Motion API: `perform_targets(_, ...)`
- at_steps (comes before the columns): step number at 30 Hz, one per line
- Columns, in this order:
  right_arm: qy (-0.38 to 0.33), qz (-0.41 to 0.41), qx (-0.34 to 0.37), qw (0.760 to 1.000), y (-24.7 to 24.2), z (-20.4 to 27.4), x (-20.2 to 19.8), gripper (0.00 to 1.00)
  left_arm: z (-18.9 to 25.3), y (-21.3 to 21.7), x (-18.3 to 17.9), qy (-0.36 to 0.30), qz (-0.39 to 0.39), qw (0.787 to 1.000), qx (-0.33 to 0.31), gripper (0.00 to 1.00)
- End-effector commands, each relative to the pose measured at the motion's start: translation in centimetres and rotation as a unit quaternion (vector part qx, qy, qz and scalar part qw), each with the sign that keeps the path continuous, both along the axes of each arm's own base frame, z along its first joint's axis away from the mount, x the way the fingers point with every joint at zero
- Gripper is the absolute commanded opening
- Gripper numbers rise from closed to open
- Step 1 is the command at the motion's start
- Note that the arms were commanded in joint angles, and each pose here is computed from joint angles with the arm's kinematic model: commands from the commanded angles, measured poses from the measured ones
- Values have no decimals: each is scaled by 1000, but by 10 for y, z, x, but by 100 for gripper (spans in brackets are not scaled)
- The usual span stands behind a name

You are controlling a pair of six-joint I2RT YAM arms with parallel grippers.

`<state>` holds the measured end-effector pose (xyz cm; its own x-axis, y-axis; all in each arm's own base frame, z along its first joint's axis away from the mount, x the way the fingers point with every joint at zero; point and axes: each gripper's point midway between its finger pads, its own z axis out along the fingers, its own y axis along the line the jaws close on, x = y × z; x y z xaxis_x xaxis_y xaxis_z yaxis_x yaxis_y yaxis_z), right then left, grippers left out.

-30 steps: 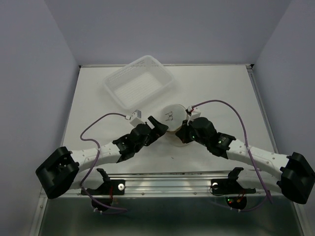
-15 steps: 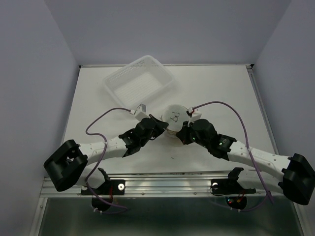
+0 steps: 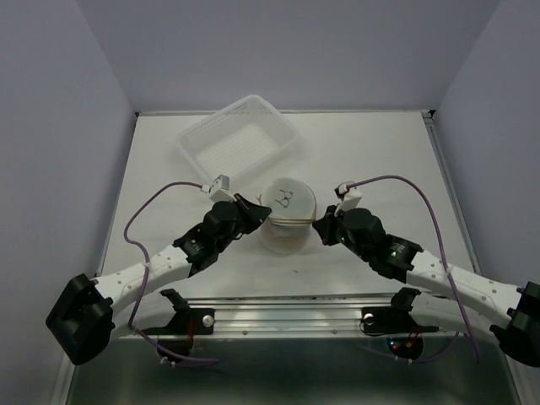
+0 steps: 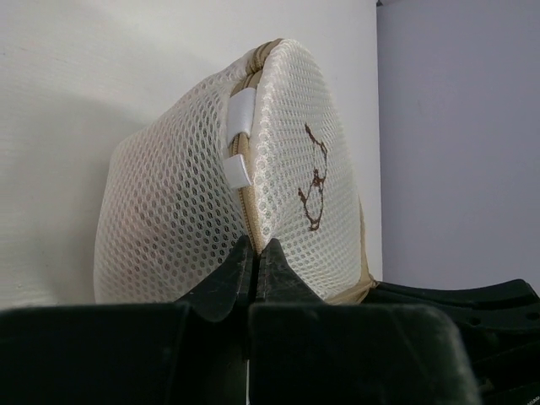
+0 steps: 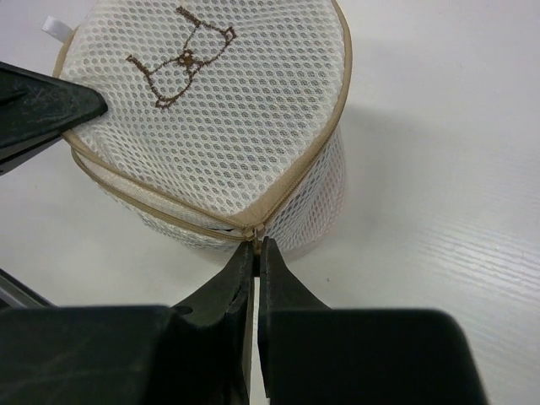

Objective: Unzip the laundry bag and remove the bra

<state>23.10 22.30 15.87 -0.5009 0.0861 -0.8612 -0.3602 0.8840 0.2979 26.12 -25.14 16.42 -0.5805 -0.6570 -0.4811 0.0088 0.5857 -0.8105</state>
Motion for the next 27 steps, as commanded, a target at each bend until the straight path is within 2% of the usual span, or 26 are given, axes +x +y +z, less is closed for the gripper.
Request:
perform_targets(1, -23, -46, -44, 998, -29, 5, 7, 1, -33, 46, 7, 3, 51, 994, 94, 0)
perform_targets(5, -26, -16, -48, 998, -21, 9, 5, 1, -39, 40, 13, 4, 40, 995, 92, 0)
perform_targets(9, -23, 20, -39, 999, -10, 10, -1, 1, -27, 10, 38, -10, 9, 995, 101, 0)
perform_targets(10, -19, 31, -36, 999, -6, 9, -3, 1, -37, 5, 44, 0, 1, 994, 112, 1)
perform_targets(12, -14, 49, -29, 998, -1, 8, -7, 1, -20, -10, 58, -16, -6, 994, 104, 6)
perform_targets(13, -13, 48, -28, 998, 0, 6, -7, 1, -18, -13, 63, -18, -5, 995, 103, 11)
perform_targets(14, -6, 55, -20, 998, 4, 5, -10, 1, -15, -18, 66, -19, -11, 995, 101, 21)
perform_targets(15, -4, 59, -14, 998, 7, 4, -10, 1, -7, -23, 72, -25, -11, 995, 95, 42)
perform_targets(16, 0, 67, -7, 998, 10, 3, -12, 1, -3, -26, 73, -28, -15, 995, 91, 51)
perform_targets(17, -1, 68, 6, 998, 14, 5, -11, 1, 2, -27, 73, -30, -16, 996, 86, 71)
perform_targets(19, 7, 65, 8, 998, 18, 0, -9, 1, 8, -29, 71, -34, -20, 996, 76, 86)
perform_targets(20, 7, 62, 10, 998, 20, -1, -7, 1, 13, -25, 65, -34, -17, 997, 62, 97)
perform_targets(27, 14, 59, 16, 998, 35, -9, 5, 1, 30, -28, 16, -36, -22, 999, 1, 99)
